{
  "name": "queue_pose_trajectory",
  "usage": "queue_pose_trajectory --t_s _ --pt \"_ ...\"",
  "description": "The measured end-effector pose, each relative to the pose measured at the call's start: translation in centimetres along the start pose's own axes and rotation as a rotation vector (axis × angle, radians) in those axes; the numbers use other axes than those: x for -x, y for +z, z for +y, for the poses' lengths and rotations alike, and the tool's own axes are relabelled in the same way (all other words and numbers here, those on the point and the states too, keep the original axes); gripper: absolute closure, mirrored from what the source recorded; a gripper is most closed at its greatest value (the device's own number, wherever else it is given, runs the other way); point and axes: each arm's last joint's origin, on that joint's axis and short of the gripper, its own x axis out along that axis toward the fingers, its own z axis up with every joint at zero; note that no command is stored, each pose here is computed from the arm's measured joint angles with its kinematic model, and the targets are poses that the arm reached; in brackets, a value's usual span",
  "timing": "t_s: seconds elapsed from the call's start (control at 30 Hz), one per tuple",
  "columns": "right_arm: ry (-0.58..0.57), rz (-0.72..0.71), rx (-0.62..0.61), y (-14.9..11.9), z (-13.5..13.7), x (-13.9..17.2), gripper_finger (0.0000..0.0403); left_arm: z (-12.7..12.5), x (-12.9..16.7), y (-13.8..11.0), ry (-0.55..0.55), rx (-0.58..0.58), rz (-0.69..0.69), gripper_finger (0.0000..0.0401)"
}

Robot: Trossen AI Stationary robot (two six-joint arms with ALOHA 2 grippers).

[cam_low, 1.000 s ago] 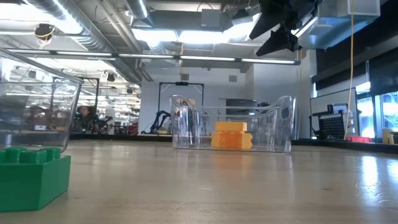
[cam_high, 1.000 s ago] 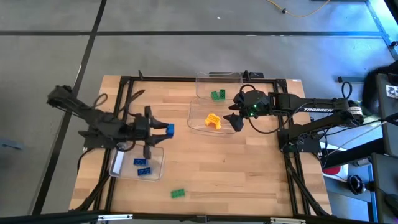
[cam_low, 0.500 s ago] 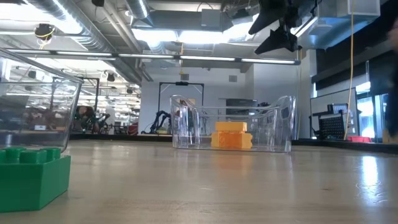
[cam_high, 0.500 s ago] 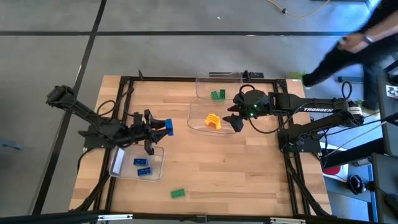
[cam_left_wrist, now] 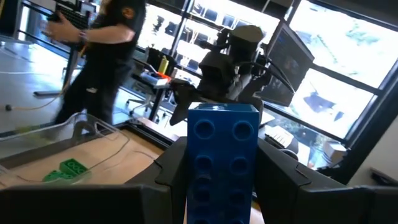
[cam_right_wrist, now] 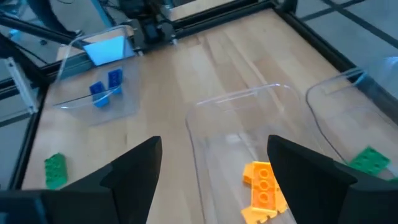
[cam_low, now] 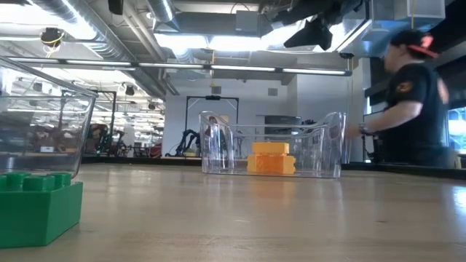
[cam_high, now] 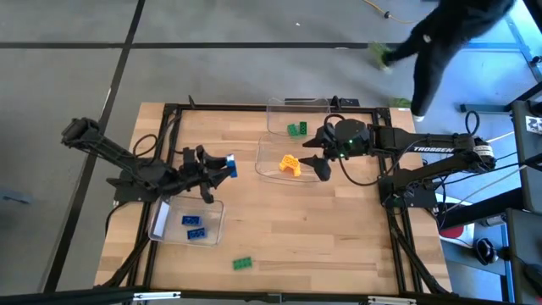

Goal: Sort & place blocks by color
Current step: Put the blue game piece into the bottom bottom transparent bin

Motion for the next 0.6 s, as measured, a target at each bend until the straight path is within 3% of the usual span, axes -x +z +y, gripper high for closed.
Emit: queue_pose_trajectory --t_s 0.6 --pt "0.046 -0.093 -0.051 0.9 0.3 0.1 0.0108 1.1 -1.3 0.3 -0.119 -0.024 0.014 0.0272"
